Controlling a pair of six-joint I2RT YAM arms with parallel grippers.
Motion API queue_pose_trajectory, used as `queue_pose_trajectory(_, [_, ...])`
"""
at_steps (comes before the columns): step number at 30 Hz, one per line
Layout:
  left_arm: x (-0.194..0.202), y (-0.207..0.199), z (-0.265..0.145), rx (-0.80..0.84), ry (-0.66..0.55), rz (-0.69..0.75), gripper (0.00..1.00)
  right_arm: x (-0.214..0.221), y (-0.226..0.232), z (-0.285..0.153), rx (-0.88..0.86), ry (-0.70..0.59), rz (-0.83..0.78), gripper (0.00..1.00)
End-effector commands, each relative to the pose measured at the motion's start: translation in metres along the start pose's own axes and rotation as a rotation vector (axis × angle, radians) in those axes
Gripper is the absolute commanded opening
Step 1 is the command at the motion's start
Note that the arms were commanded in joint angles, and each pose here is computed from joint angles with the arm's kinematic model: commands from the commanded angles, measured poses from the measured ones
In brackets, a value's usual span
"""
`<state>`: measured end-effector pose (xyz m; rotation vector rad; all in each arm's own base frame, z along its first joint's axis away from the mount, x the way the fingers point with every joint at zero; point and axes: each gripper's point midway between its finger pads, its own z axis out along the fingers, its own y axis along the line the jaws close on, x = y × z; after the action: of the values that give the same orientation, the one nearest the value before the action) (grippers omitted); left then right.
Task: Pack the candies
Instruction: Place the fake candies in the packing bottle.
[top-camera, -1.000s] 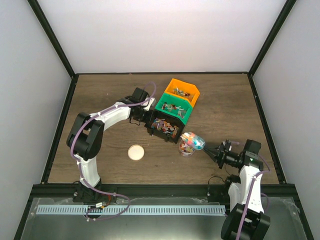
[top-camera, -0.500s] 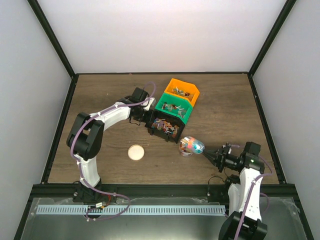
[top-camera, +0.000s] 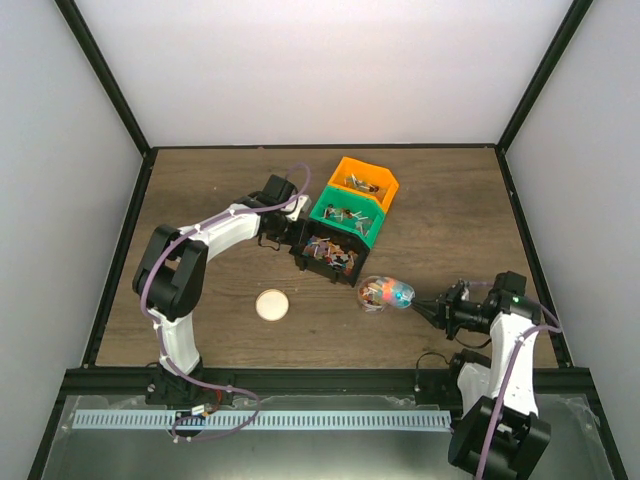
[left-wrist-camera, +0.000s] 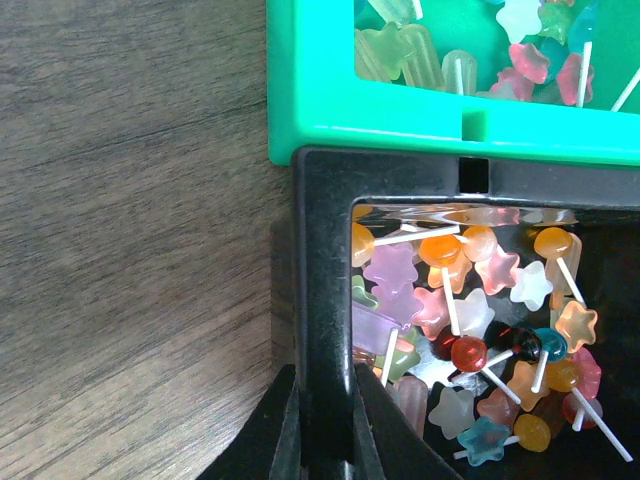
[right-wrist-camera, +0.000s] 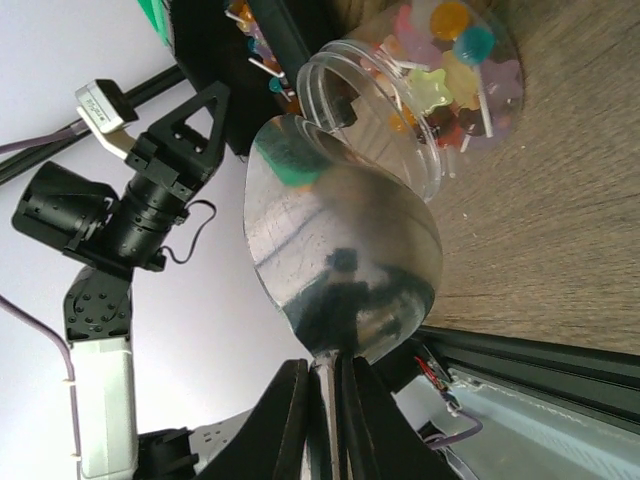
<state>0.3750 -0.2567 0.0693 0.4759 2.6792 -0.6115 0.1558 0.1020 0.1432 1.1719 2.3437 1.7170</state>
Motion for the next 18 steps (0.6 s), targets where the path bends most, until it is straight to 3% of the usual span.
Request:
queue_pose_trajectory(1, [-0.016,-0.011,-0.021,0.058,-0.066,-0.023,0.09,0.0,0.0,-0.003,0.026,-0.011,-0.036,0.01])
queue_pose_trajectory(18, [-0.013,-0.006,-0.015,0.047,-0.058,-0.03,0.09,-0.008,0.001,-0.014,0.151,-0.051,-0.063,0.01])
